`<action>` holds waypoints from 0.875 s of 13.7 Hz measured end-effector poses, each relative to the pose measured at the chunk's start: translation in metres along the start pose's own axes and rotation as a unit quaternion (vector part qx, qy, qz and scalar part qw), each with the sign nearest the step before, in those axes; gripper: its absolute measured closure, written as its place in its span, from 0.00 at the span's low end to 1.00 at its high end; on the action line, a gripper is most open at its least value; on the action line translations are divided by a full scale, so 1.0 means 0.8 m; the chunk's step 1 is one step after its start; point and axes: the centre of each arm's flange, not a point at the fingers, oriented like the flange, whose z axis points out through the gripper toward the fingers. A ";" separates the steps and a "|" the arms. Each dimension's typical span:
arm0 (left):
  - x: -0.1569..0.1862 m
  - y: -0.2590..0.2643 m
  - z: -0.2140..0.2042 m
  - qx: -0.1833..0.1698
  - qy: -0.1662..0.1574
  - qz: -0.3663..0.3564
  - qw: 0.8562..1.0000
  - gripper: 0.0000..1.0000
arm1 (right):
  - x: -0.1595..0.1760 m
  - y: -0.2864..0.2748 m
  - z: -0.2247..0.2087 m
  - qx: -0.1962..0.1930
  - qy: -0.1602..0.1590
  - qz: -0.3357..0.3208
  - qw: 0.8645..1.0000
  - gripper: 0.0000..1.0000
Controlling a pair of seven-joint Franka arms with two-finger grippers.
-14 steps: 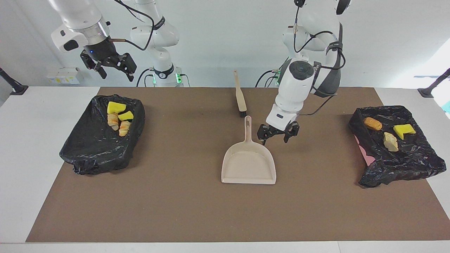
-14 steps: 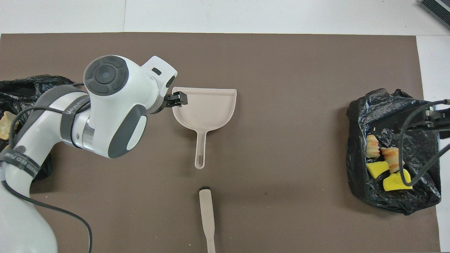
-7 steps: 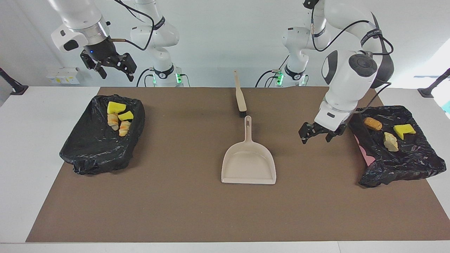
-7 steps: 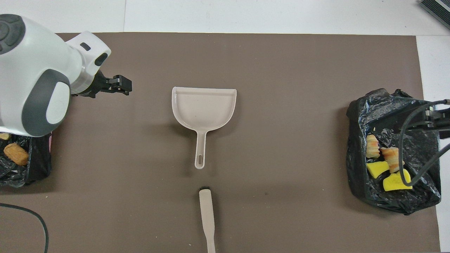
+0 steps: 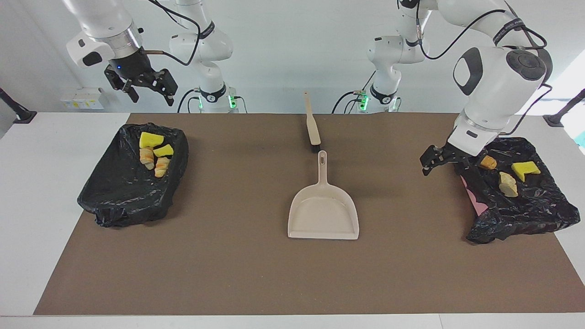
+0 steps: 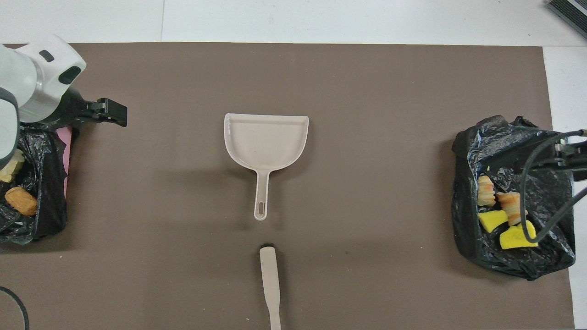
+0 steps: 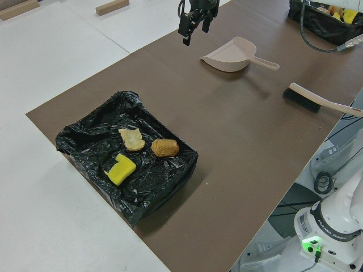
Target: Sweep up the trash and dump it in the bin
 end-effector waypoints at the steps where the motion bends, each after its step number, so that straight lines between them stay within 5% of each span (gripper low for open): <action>1: -0.003 -0.002 -0.003 0.000 -0.001 0.002 1.000 0.00 | 0.000 0.000 0.000 0.000 0.000 0.000 1.000 0.00; 12: -0.065 -0.016 -0.076 0.007 -0.032 -0.005 0.999 0.00 | 0.000 0.001 0.000 0.000 0.000 0.001 1.000 0.00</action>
